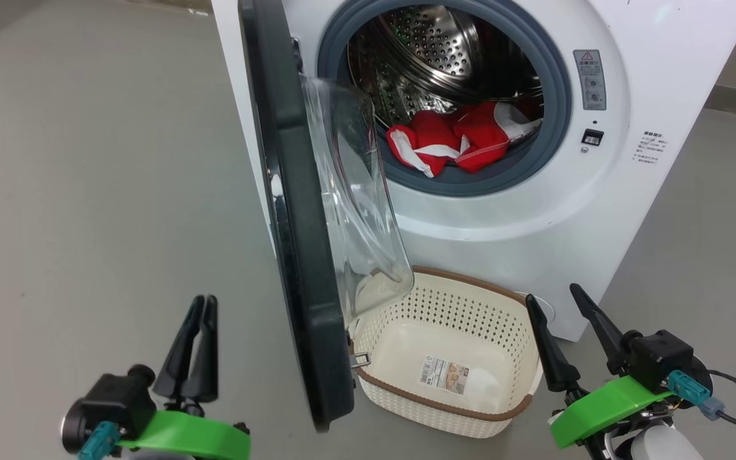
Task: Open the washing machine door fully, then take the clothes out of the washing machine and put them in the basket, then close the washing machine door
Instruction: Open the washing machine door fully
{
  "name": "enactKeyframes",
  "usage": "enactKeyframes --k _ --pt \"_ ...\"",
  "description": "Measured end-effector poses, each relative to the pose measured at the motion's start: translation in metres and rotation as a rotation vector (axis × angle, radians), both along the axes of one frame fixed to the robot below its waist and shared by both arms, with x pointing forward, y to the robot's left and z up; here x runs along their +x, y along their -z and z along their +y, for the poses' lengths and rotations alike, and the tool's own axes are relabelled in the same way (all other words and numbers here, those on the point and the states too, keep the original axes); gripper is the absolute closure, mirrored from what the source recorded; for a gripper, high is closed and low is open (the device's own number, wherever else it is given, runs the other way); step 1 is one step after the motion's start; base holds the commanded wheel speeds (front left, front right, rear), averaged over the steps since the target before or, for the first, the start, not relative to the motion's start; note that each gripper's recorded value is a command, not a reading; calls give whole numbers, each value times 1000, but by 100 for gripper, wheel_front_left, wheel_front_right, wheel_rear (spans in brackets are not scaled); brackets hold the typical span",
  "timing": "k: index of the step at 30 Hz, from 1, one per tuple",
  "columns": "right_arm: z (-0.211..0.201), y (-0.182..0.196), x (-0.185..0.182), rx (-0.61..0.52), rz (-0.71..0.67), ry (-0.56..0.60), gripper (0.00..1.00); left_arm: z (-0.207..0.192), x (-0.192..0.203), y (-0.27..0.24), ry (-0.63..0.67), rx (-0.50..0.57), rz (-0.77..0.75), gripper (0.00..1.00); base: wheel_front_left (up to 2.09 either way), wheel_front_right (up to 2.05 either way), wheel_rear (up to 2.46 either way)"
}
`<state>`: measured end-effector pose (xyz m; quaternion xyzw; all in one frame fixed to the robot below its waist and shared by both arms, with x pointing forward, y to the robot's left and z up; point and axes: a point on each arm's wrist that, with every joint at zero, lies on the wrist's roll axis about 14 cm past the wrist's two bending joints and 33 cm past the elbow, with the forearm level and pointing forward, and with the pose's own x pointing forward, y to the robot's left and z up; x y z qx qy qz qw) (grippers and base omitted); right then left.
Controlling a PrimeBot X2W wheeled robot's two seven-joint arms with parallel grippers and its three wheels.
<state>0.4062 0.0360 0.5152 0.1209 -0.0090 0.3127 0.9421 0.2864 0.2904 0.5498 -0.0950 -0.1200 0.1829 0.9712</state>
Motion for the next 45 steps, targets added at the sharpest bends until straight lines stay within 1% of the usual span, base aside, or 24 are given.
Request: enactKeyframes --k 6,10,16,21,26,27,28,32,34,37,45 --pt "0 1 0 0 3 0 0 -2 1 -42 7 56 -116 100 0 0 0" --pt "0 1 0 0 4 1 0 -10 3 -90 31 114 -251 100 0 0 0" --pt "-3 2 1 0 6 7 0 -44 5 -145 132 169 -418 100 0 0 0" --pt "-8 2 2 9 12 22 0 -83 14 -149 260 156 -437 100 0 0 0" --pt "-14 3 3 16 17 40 0 -120 30 -126 398 100 -337 100 0 0 0" --pt "-15 3 3 16 18 42 0 -126 32 -121 423 82 -313 100 0 0 0" --pt "-16 4 4 16 22 46 0 -134 37 -112 457 36 -271 100 0 0 0" --pt "-18 8 5 16 30 51 0 -146 45 -86 489 -26 -149 100 0 0 0" --pt "-18 9 5 16 34 52 0 -150 50 -70 493 -38 -75 100 0 0 0" --pt "-18 11 6 16 39 53 0 -146 54 -51 464 -49 18 100 0 0 0" --pt "-17 14 6 12 46 48 0 -126 57 -23 361 -74 138 100 0 0 0"
